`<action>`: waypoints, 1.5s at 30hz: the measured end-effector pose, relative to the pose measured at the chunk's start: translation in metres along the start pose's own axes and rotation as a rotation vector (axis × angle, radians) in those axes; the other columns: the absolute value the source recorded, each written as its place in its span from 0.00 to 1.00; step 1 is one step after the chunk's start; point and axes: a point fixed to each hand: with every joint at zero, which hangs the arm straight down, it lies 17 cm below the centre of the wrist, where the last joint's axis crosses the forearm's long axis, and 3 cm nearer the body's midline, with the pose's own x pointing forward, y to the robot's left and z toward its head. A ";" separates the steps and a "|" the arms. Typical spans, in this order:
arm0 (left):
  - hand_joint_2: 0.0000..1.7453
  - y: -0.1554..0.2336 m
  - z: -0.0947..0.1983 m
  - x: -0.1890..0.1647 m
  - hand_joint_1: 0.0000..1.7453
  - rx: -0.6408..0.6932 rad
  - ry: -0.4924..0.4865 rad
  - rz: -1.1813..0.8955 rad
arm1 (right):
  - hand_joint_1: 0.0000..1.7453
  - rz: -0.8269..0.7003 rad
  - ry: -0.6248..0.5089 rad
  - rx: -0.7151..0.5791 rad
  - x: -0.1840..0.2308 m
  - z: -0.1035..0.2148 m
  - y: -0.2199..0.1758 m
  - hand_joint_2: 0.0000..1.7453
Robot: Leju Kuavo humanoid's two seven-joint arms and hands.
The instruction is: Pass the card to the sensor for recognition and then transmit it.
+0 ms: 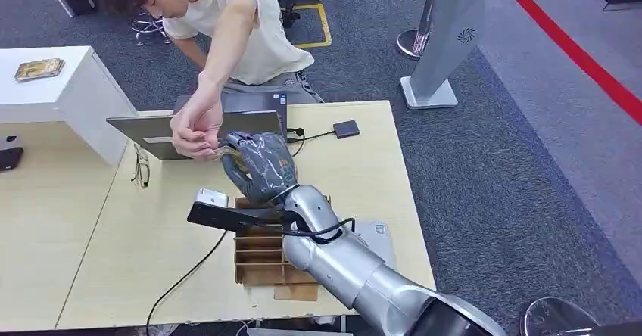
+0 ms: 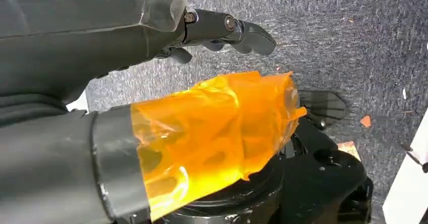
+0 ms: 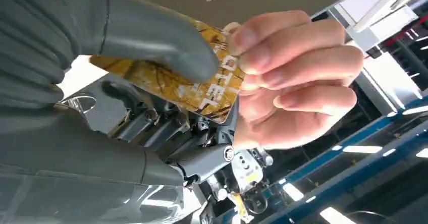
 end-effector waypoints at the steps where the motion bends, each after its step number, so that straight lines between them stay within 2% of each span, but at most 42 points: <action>1: 0.00 0.001 0.000 0.000 0.00 0.001 0.000 -0.005 | 0.00 0.002 0.002 0.012 -0.001 0.000 0.002 1.00; 11: 0.00 0.002 0.000 0.000 0.00 -0.004 -0.017 -0.023 | 0.00 -0.017 0.021 0.033 -0.004 0.002 0.008 1.00; 22: 0.00 0.002 0.000 0.006 0.00 0.012 -0.018 0.082 | 0.00 -0.172 -0.029 -0.071 0.022 0.000 -0.022 1.00; 26: 0.00 0.000 0.002 0.005 0.00 0.012 -0.008 0.127 | 0.00 -0.260 -0.033 -0.131 0.027 0.008 -0.040 1.00; 31: 0.00 -0.004 0.008 -0.001 0.00 0.015 0.014 0.176 | 0.00 -0.411 -0.007 -0.144 0.020 0.025 -0.047 1.00; 39: 0.00 -0.005 0.015 -0.008 0.00 0.020 0.041 0.241 | 0.00 -0.473 0.004 -0.177 0.007 0.058 -0.057 1.00; 40: 0.00 -0.005 0.016 -0.008 0.00 0.019 0.041 0.248 | 0.07 -0.476 0.003 -0.178 0.007 0.063 -0.057 1.00; 41: 0.00 -0.005 0.017 -0.009 0.00 0.019 0.043 0.255 | 0.07 -0.479 0.004 -0.176 0.007 0.069 -0.057 1.00; 42: 0.00 -0.005 0.018 -0.008 0.00 0.017 0.041 0.258 | 0.84 -0.481 0.003 -0.176 0.007 0.074 -0.057 1.00; 43: 0.00 -0.005 0.019 -0.008 0.00 0.018 0.042 0.263 | 0.94 -0.478 -0.002 -0.176 0.007 0.078 -0.058 1.00; 45: 0.00 -0.005 0.020 -0.009 0.00 0.020 0.050 0.277 | 0.97 -0.468 -0.005 -0.170 0.007 0.087 -0.058 1.00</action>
